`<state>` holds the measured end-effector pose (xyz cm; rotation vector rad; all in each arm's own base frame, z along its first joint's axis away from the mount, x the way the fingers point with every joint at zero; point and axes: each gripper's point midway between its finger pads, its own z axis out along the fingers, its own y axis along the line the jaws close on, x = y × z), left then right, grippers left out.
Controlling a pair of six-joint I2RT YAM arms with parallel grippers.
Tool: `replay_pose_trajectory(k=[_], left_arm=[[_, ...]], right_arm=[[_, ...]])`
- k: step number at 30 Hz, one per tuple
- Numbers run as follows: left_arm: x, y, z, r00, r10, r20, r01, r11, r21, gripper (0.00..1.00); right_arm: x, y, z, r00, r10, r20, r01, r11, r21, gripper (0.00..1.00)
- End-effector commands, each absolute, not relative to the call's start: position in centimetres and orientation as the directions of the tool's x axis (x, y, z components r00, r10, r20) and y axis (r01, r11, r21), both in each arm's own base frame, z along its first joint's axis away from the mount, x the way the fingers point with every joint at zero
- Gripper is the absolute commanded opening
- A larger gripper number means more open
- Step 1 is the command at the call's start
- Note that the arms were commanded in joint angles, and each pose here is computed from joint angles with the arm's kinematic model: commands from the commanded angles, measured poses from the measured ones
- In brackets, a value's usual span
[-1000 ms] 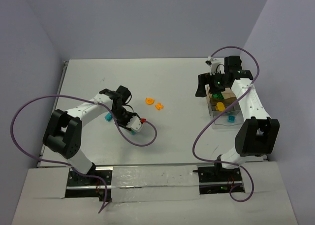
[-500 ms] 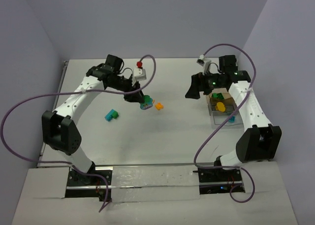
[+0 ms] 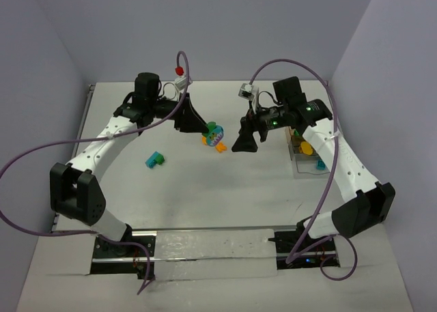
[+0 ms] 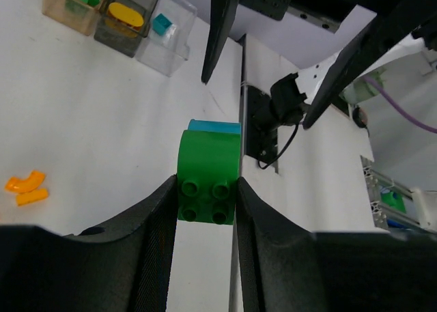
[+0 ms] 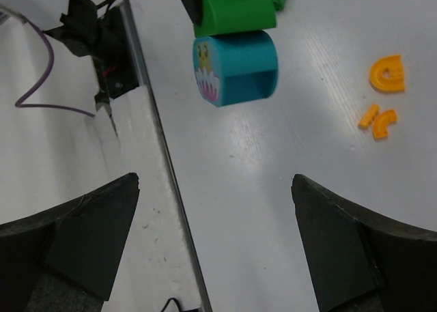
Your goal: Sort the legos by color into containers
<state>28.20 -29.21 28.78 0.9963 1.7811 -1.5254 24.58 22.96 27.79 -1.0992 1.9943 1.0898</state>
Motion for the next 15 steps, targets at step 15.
replay_pose_trajectory(k=[15], left_arm=[[24.5, -30.7, 31.8, -0.479, 0.161, -0.863, 0.860, -0.114, -0.498, 0.00]], right_arm=[[24.1, 27.3, 30.3, -0.570, -0.338, -0.749, -0.814, 0.108, 0.571, 1.00]])
